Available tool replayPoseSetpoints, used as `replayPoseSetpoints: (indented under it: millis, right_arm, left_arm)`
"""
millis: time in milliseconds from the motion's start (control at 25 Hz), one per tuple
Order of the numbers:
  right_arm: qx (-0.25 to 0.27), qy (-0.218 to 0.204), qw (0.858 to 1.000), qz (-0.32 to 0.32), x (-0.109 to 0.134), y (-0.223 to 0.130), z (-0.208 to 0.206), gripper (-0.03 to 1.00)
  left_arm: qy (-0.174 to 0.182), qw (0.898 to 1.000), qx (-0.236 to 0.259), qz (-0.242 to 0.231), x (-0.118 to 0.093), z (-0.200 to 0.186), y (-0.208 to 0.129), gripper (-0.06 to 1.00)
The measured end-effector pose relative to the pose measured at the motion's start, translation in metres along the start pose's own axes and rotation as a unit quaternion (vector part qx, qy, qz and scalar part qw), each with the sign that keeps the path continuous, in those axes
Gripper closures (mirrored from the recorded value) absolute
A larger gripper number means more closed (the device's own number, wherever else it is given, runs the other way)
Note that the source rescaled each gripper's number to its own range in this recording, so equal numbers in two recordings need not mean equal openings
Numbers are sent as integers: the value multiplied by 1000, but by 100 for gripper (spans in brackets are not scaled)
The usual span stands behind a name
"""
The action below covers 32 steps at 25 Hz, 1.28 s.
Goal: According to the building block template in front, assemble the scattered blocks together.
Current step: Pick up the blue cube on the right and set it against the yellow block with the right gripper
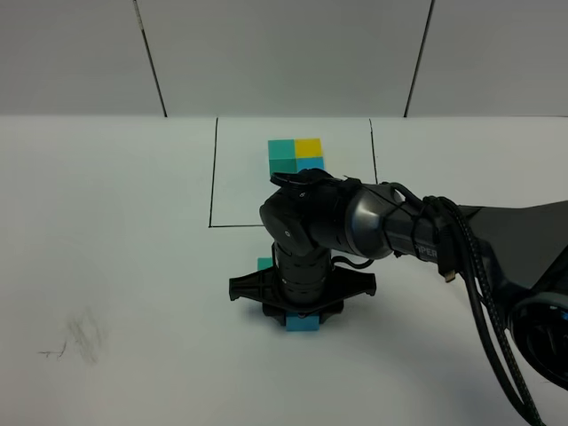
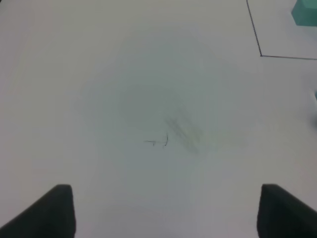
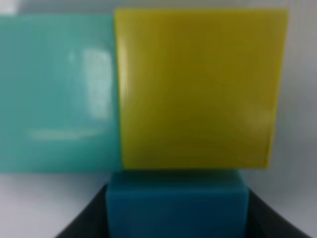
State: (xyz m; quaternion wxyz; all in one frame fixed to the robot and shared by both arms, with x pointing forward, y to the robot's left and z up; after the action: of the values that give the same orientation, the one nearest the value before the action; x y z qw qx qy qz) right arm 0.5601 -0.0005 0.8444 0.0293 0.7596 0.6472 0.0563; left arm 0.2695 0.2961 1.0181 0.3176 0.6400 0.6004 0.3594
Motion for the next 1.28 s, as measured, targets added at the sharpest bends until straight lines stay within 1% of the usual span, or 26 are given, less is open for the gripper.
replayPoseSetpoints:
  millis: [600, 1080, 1280]
  right_arm:
    - [-16, 1, 1000, 7, -2, 8, 1, 69]
    - [-16, 1, 1000, -2, -2, 8, 1, 69]
    - [-8, 0, 1000, 2, -3, 7, 2, 69]
  left_arm:
    - [0, 1000, 0, 0, 0, 0, 0, 31]
    - [0, 1000, 0, 0, 0, 0, 0, 31]
    - [0, 1000, 0, 0, 0, 0, 0, 31]
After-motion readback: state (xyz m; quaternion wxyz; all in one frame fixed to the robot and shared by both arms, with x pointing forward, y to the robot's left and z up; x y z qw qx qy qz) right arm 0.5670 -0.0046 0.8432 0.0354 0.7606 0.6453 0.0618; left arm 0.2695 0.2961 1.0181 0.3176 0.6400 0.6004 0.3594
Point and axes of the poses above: a point on each arm's last joint axis where the gripper is mounted, z pointing out along that axis toward the gripper, x along the wrist's bending axis when the last joint is at zero, y = z × x, the point moved 5 cm from there along z, pointing out along that axis toward the gripper, and after that the axes turned 9 degrees about z, right-handed, at the moved point
